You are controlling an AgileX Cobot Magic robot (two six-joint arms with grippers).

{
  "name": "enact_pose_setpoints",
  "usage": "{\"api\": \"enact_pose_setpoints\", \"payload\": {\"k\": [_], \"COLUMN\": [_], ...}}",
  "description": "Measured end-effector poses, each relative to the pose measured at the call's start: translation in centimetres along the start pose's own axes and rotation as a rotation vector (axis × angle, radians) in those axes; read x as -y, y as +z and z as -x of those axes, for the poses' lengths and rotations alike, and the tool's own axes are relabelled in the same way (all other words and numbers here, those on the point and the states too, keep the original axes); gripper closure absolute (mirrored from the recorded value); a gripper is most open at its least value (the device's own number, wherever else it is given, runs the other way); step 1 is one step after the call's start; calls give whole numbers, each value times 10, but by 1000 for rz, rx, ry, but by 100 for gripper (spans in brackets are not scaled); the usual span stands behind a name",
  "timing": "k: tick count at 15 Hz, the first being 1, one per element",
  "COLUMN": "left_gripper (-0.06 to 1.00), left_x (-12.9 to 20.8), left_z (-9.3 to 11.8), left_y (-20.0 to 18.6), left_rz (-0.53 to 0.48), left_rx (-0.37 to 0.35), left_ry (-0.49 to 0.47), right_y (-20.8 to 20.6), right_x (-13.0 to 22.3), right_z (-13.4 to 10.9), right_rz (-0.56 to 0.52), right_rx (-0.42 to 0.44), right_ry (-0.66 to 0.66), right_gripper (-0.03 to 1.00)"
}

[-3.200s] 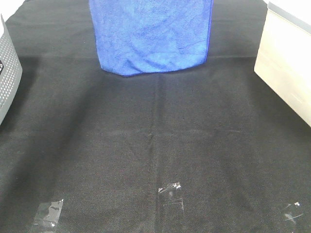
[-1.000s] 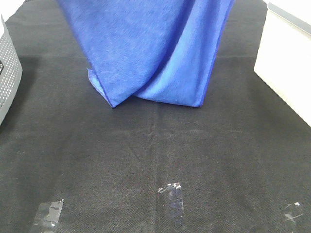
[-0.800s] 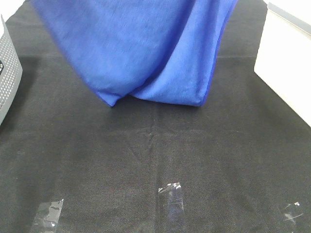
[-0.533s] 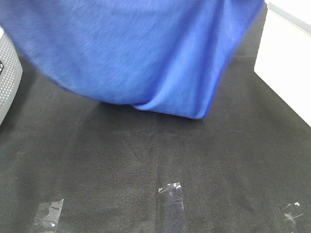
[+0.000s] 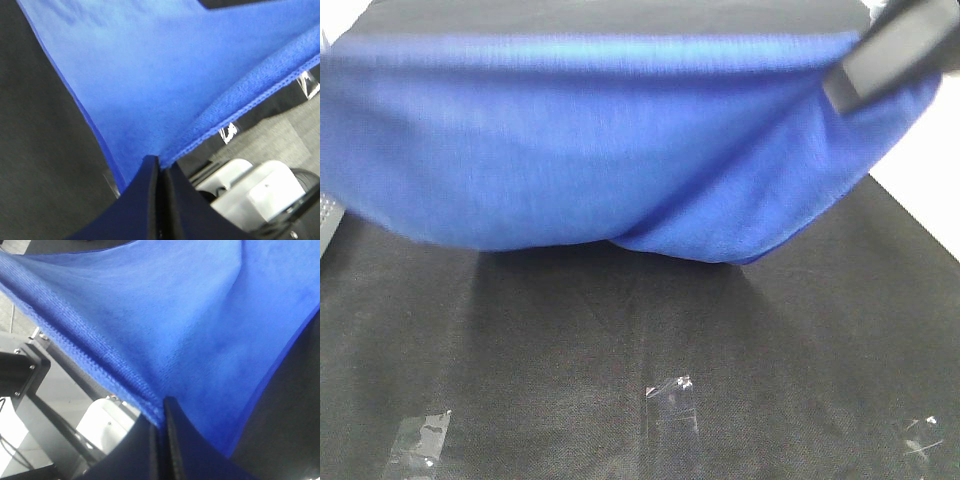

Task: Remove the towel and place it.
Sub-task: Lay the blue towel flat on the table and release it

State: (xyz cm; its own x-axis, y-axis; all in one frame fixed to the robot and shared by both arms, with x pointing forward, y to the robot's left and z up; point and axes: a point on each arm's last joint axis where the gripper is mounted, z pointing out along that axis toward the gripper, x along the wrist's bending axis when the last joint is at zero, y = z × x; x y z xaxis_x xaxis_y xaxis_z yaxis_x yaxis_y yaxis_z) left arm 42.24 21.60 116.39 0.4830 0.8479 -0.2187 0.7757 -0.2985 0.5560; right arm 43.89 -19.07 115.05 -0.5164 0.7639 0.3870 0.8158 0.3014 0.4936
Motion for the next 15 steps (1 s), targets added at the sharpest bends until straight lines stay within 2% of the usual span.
{"api": "enact_pose_setpoints", "payload": {"k": [4, 6, 15], "left_gripper": [94, 94, 94], "left_x": [22, 33, 110], "left_z": [10, 10, 0], "left_y": [-14, -8, 70], "left_rz": [48, 22, -322], "left_rx": [46, 62, 179], "left_ry": [-7, -23, -218], "right_y": [-7, -7, 55], "right_x": [27, 37, 105], "right_z": [-8, -9, 13], "right_rz": [12, 10, -258], "right_rx": [-30, -38, -127], "right_ry": [36, 49, 281], "right_gripper": [97, 97, 97]}}
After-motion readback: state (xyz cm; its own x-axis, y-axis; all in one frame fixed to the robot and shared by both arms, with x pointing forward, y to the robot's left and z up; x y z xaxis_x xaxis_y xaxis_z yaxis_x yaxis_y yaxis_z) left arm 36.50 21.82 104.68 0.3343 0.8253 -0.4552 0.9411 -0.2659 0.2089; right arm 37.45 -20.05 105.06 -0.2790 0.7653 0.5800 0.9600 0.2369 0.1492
